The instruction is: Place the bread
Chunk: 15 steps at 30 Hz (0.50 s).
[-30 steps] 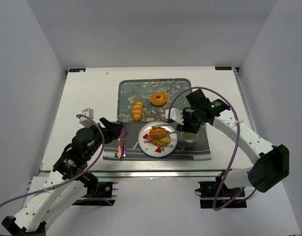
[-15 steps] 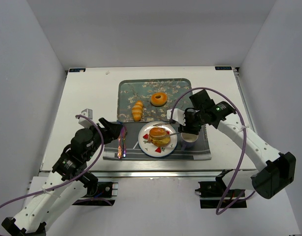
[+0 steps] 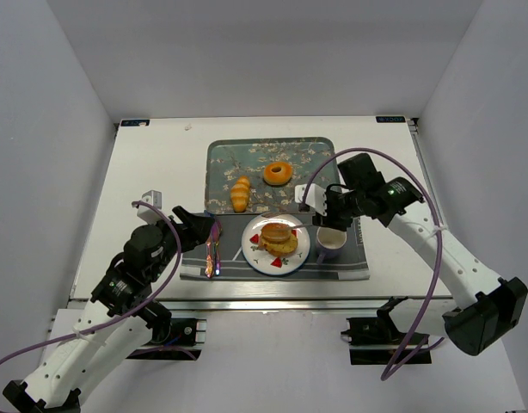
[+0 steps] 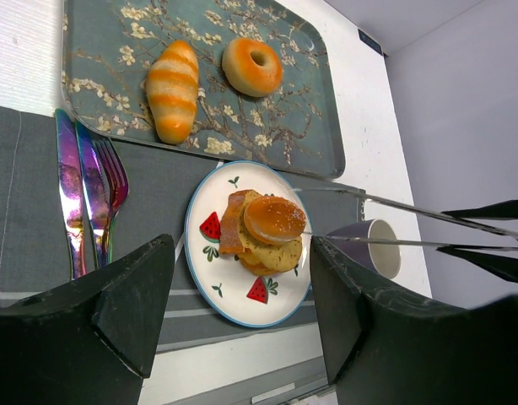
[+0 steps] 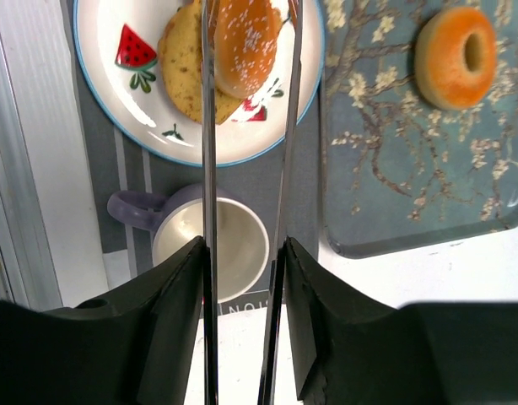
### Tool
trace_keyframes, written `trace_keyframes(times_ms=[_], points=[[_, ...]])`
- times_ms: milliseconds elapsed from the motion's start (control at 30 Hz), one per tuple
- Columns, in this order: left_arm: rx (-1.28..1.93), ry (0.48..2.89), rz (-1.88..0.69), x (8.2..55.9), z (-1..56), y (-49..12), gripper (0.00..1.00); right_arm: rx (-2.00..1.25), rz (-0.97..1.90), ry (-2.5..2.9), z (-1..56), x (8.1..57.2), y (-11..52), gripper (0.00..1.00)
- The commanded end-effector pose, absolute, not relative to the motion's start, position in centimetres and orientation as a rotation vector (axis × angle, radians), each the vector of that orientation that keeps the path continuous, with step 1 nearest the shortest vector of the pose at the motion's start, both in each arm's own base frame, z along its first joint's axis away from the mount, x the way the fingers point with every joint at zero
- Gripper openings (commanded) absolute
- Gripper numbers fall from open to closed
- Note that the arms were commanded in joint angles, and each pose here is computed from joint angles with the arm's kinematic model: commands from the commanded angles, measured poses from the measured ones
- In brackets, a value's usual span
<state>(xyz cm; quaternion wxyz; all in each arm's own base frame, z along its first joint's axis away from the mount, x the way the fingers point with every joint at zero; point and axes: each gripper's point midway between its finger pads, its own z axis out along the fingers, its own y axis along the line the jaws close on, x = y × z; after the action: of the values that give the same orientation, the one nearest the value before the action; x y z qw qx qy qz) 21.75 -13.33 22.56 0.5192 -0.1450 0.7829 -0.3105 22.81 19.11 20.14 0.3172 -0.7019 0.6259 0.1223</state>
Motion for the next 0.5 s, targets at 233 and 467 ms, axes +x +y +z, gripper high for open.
trace_keyframes(times_ms=[233, 467], points=[[-0.347, 1.865, -0.748, 21.9, 22.9, -13.4, 0.74, -1.413, 0.334, 1.712, 26.0, 27.7, 18.1, 0.38], [-0.335, 1.871, -0.763, 21.9, 22.6, -13.8, 0.74, -0.778, 0.216, 2.039, 22.9, 35.3, 3.8, 0.17]])
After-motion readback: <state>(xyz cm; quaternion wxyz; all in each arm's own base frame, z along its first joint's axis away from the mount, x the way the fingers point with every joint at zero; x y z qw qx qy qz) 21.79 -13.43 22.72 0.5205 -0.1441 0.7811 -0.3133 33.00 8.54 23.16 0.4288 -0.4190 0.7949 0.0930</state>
